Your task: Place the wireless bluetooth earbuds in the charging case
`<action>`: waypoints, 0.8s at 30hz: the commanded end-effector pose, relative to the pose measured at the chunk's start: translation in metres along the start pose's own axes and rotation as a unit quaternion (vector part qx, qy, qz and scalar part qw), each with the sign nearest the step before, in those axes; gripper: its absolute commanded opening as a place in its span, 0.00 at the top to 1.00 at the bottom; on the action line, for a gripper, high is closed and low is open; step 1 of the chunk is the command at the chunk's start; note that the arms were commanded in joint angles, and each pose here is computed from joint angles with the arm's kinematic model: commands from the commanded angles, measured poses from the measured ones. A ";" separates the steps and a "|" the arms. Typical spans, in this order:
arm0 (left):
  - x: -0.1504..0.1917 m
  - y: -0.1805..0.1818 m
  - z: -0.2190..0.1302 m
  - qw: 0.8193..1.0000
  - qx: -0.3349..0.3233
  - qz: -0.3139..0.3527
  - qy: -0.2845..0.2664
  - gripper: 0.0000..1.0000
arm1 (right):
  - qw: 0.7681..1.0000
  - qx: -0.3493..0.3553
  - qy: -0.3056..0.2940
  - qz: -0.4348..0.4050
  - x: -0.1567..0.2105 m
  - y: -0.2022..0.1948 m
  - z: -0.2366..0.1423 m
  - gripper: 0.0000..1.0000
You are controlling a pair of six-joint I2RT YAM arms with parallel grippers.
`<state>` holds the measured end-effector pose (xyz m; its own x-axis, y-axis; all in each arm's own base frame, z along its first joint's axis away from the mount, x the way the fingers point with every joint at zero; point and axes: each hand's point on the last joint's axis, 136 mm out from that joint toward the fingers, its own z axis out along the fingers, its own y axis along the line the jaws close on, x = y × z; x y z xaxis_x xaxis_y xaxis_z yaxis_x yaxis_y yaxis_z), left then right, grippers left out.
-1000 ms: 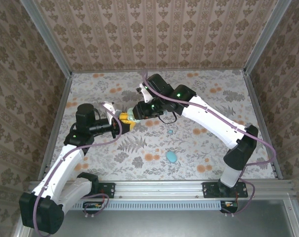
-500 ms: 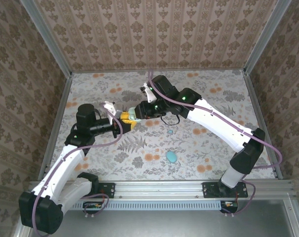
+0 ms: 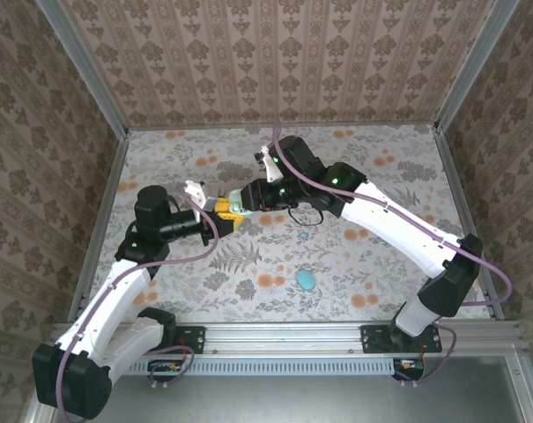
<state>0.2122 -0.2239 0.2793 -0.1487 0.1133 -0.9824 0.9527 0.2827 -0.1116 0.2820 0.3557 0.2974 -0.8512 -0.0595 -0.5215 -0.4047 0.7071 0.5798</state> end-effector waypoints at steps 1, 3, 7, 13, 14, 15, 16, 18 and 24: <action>-0.004 -0.015 -0.001 0.999 0.029 0.015 -0.010 1.00 | 0.999 -0.007 -0.041 0.003 -0.015 0.003 -0.007 0.64; -0.004 -0.015 -0.001 0.999 0.030 0.014 -0.010 1.00 | 0.999 -0.011 -0.047 0.004 -0.016 0.004 -0.009 0.64; -0.003 -0.014 -0.001 0.999 0.028 0.016 -0.009 1.00 | 0.998 -0.019 -0.059 0.006 -0.018 0.007 -0.014 0.62; -0.004 -0.014 -0.001 0.999 0.025 0.020 -0.007 1.00 | 0.998 -0.025 -0.059 0.010 -0.016 0.007 -0.015 0.57; -0.004 -0.014 0.000 0.999 0.024 0.021 -0.006 1.00 | 0.998 -0.027 -0.059 0.011 -0.016 0.008 -0.015 0.57; -0.004 -0.014 0.000 0.999 0.024 0.023 -0.005 1.00 | 0.998 -0.026 -0.058 0.013 -0.015 0.006 -0.014 0.56; -0.004 -0.014 0.000 0.999 0.023 0.025 -0.003 1.00 | 0.998 -0.026 -0.057 0.015 -0.014 0.006 -0.014 0.56; -0.004 -0.015 0.000 0.999 0.021 0.029 0.000 1.00 | 0.998 -0.026 -0.057 0.016 -0.014 0.006 -0.014 0.56; -0.005 -0.017 0.001 0.999 0.013 0.043 0.007 1.00 | 0.998 -0.025 -0.054 0.020 -0.013 0.005 -0.012 0.59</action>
<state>0.2068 -0.2277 0.2740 -0.1304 0.1424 -0.9812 0.9563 0.2794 -0.0865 0.2835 0.3545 0.2976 -0.8486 0.0027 -0.5290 -0.3817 0.6893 0.6158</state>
